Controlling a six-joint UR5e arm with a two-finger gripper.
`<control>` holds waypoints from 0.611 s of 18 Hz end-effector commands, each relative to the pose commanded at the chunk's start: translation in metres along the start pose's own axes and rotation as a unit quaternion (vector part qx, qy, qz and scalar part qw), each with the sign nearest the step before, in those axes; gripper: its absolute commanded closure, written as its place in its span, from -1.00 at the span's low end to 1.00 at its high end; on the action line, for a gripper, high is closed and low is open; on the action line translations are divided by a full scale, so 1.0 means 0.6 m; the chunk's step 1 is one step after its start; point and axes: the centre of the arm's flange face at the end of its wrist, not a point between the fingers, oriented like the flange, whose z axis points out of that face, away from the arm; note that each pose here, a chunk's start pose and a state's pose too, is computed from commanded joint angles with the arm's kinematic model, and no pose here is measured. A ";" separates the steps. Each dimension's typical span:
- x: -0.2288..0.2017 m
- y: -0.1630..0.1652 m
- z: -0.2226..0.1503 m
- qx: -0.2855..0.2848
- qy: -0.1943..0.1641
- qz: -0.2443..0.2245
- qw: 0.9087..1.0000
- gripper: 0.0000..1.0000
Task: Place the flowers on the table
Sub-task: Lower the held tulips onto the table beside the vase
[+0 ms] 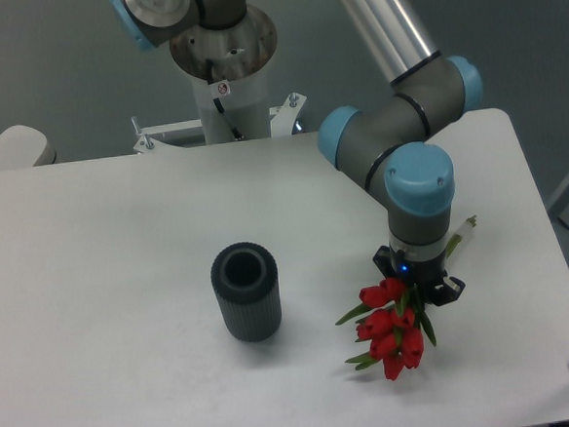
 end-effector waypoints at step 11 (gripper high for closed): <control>-0.006 0.001 -0.016 -0.002 -0.010 0.000 1.000 -0.76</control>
